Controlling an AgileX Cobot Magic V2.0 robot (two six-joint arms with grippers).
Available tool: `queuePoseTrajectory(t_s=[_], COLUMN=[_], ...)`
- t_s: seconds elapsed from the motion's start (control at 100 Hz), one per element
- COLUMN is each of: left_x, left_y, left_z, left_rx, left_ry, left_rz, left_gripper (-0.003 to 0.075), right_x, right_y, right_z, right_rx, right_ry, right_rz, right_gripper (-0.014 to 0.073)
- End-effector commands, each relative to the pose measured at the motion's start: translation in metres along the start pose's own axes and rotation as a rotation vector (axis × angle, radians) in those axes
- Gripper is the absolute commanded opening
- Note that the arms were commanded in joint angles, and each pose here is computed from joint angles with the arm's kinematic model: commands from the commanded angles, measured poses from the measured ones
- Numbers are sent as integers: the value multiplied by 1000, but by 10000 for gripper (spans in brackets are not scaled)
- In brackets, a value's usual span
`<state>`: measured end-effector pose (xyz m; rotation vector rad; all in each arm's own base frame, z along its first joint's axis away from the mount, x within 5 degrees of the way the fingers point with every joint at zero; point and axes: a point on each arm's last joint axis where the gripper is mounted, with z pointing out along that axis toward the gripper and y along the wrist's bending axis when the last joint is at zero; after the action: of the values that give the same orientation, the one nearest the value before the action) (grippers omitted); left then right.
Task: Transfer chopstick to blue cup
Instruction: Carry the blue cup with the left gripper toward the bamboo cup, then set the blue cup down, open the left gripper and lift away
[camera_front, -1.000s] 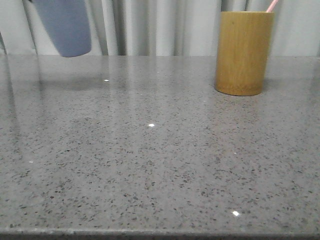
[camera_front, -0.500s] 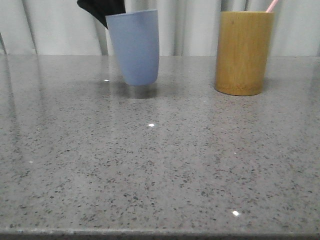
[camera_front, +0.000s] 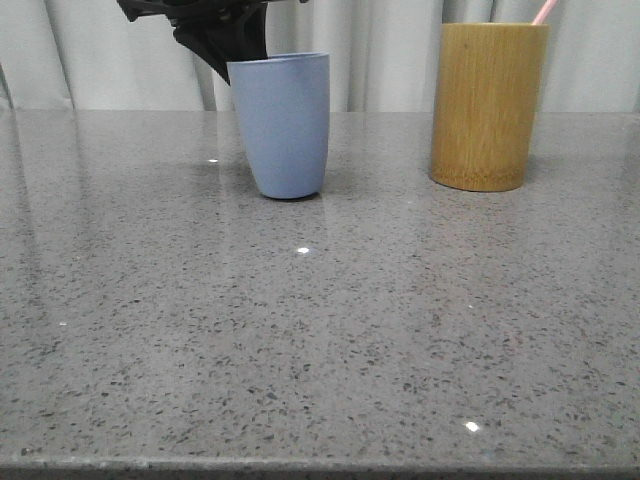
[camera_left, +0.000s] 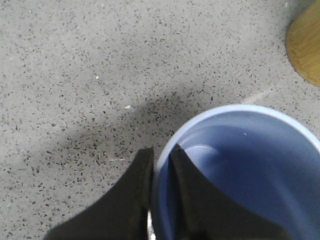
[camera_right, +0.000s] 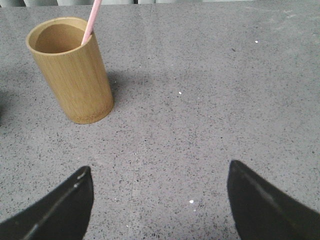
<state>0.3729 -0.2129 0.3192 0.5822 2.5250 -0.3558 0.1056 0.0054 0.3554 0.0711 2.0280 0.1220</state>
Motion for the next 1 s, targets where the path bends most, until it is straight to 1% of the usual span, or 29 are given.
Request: queuePoseTrajectory(t_s=[0.0, 0.28, 0.35, 0.44, 0.49, 0.54, 0.59, 0.61, 0.68, 0.71, 0.77, 0.99], left_x=[-11, -11, -11, -11, -11, -11, -11, -11, -12, -12, -13, -12], left_y=[-9, -9, -10, -10, -10, -10, -10, -10, -10, -11, -11, -13], left_z=[-25, -25, -25, -25, -25, -25, -25, -25, -27, -29, -33, -54], left_rx=[19, 19, 23, 25, 25, 26, 26, 26, 30, 31, 31, 35], left_ry=[-93, -97, -95, -95, -95, -95, -95, -95, -101, -107, -117, -146], left_rz=[18, 25, 25, 26, 25, 25, 25, 25, 23, 24, 25, 30], left_gripper=[-19, -18, -1, 87, 162, 261, 339, 388, 489, 515, 541, 538], right_x=[-17, -17, -17, -17, -17, -17, -17, -17, -17, -17, -17, -17], right_y=[1, 1, 1, 1, 1, 1, 1, 1, 1, 1, 1, 1], right_z=[-5, -5, -5, -5, -5, -5, -5, -5, -5, -5, -5, -5], right_rx=[-6, -6, -6, -6, -6, -6, -6, -6, -6, -6, -6, -6], right_ry=[-108, -108, -108, -108, -108, -108, -108, -108, -108, -108, -108, -108], right_rz=[1, 1, 1, 1, 1, 1, 1, 1, 1, 1, 1, 1], right_gripper=[559, 559, 559, 559, 559, 559, 559, 559, 559, 559, 559, 559])
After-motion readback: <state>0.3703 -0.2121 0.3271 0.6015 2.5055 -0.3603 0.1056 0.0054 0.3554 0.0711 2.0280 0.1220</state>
